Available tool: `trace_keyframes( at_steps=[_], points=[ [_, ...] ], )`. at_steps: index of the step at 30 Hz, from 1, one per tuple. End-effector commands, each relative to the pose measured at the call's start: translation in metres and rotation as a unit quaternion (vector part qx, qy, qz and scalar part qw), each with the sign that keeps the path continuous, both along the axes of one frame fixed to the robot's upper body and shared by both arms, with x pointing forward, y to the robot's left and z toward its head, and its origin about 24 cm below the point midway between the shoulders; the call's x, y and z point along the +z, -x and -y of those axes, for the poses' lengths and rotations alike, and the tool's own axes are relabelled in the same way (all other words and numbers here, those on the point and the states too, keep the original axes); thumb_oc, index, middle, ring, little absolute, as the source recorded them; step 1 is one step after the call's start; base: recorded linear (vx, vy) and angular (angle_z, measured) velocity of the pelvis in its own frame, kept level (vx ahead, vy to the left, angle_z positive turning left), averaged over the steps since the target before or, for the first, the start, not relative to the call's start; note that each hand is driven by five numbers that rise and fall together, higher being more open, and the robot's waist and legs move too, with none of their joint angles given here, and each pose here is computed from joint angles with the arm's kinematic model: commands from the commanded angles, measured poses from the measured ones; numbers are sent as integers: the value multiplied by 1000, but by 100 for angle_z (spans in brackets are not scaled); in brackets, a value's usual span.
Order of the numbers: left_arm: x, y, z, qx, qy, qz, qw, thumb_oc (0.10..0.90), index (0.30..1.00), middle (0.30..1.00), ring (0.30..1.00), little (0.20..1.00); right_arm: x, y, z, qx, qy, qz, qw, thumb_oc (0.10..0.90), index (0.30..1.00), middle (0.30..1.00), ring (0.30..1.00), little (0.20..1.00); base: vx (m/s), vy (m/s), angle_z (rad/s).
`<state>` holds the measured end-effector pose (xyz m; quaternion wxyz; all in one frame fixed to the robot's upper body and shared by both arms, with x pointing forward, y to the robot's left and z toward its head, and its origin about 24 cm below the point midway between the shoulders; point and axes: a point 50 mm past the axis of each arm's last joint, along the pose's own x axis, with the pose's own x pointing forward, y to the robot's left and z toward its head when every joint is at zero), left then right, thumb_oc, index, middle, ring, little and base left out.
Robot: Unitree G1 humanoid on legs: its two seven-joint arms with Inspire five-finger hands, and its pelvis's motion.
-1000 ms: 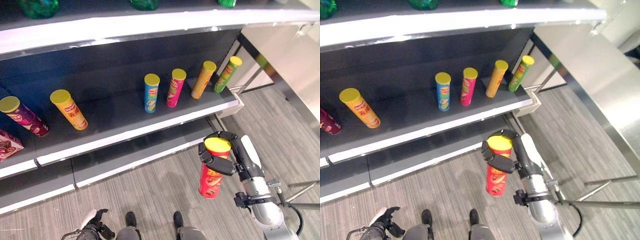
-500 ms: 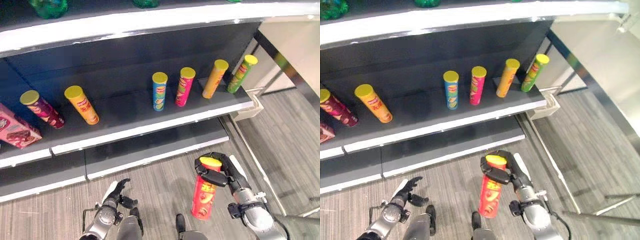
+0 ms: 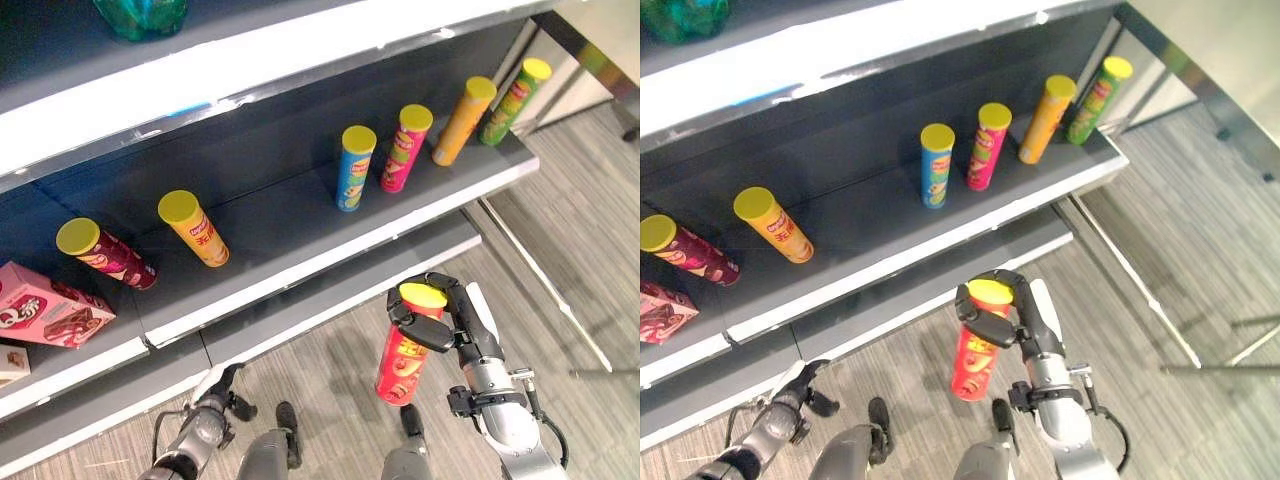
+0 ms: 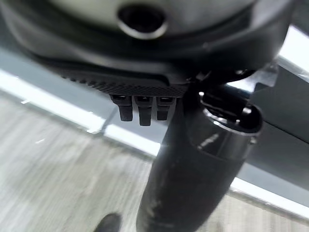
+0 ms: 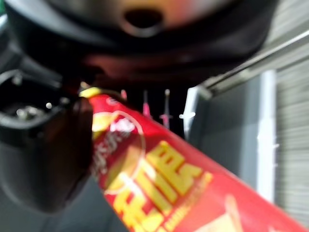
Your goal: Put the goods on the table back onto the shelves and tidy them up.
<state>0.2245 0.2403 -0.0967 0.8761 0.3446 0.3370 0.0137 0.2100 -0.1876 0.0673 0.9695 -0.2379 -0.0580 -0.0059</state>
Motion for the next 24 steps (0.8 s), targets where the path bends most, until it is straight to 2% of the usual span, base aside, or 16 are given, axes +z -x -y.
trace_keyframes(
  at_steps=[1, 2, 5, 8, 12, 14, 18, 24],
  points=[
    [-7, 26, -22, 37, -24, -11, 999, 800, 900, 900, 900, 900, 36, -10, 9, -9, 34, 116, 993, 400, 300, 300, 300, 300, -61, 402, -61],
    [-10, 31, -20, 6, -38, -23, 999, 800, 900, 900, 900, 900, 52, -8, 8, -2, 46, 167, 985, 400, 300, 300, 300, 300, -57, 348, -32],
    [-10, 29, -13, -17, -34, -21, 999, 800, 900, 900, 900, 900, 53, -7, 10, -5, 46, 176, 983, 400, 300, 300, 300, 300, -31, 245, -18],
    [-6, 20, -10, -8, -17, -2, 1000, 800, 900, 900, 900, 900, 55, -3, 9, -3, 65, 191, 979, 400, 300, 300, 300, 300, -89, 80, 1],
    [-10, 26, -6, 7, -4, -1, 1000, 800, 900, 900, 900, 900, 55, 0, 13, -9, 86, 196, 977, 400, 300, 300, 300, 300, 44, 3, 41],
    [-10, 29, 1, -11, -1, 6, 1000, 800, 900, 900, 900, 900, 57, 2, 13, -5, 110, 208, 972, 400, 300, 300, 300, 300, 146, -11, 20],
    [-22, 50, -6, 43, 14, -22, 999, 800, 900, 900, 900, 900, 56, 4, 16, -11, 129, 208, 970, 400, 300, 300, 300, 300, 116, -16, 24],
    [-29, 66, -5, 61, 18, -37, 997, 800, 900, 900, 900, 900, 54, 5, 15, -10, 155, 217, 964, 400, 300, 300, 300, 300, 30, 8, 16]
  ],
)
